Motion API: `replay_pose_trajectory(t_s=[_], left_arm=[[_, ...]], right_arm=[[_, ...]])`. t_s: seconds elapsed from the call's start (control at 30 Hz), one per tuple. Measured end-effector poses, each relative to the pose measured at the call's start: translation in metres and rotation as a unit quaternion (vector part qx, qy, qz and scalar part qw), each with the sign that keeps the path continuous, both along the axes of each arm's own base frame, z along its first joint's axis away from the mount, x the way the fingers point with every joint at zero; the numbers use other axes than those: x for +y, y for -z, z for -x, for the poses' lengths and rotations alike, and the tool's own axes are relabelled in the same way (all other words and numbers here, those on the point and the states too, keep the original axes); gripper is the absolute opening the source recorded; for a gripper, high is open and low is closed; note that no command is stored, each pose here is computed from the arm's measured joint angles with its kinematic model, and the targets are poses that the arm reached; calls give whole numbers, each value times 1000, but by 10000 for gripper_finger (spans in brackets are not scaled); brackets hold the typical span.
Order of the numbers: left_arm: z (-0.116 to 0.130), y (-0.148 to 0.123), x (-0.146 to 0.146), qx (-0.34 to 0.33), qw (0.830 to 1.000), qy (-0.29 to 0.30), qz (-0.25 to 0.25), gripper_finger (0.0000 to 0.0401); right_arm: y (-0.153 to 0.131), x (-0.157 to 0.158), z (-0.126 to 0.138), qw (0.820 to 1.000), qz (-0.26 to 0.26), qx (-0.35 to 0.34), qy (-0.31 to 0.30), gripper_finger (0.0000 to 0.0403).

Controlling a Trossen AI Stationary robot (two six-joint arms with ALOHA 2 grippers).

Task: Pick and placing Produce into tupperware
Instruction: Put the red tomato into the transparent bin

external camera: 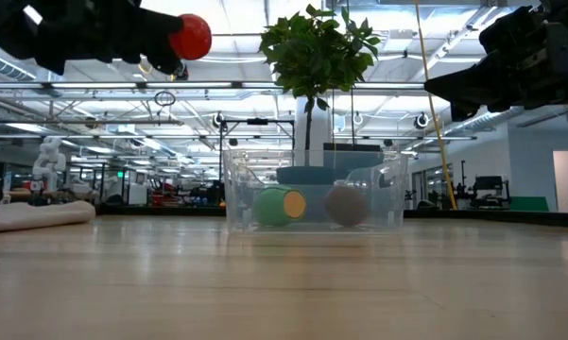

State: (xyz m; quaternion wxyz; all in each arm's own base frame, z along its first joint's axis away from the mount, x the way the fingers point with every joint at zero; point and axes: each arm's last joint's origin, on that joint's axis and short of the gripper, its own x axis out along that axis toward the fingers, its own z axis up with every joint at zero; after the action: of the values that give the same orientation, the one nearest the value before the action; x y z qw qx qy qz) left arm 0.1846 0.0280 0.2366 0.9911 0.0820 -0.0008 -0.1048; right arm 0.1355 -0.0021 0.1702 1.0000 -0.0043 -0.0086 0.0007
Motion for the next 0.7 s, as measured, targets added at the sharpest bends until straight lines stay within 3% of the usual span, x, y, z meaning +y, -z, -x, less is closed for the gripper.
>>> replay_pose_trajectory(t_s=[0.3, 0.7], left_arm=[[7, 18, 4, 10, 1000, -8, 11, 252], [7, 18, 5, 11, 1000, -20, 17, 253]], right_arm=[[0, 0, 0, 1000, 1, 0, 0, 0], [0, 0, 0, 1000, 2, 0, 0, 0]])
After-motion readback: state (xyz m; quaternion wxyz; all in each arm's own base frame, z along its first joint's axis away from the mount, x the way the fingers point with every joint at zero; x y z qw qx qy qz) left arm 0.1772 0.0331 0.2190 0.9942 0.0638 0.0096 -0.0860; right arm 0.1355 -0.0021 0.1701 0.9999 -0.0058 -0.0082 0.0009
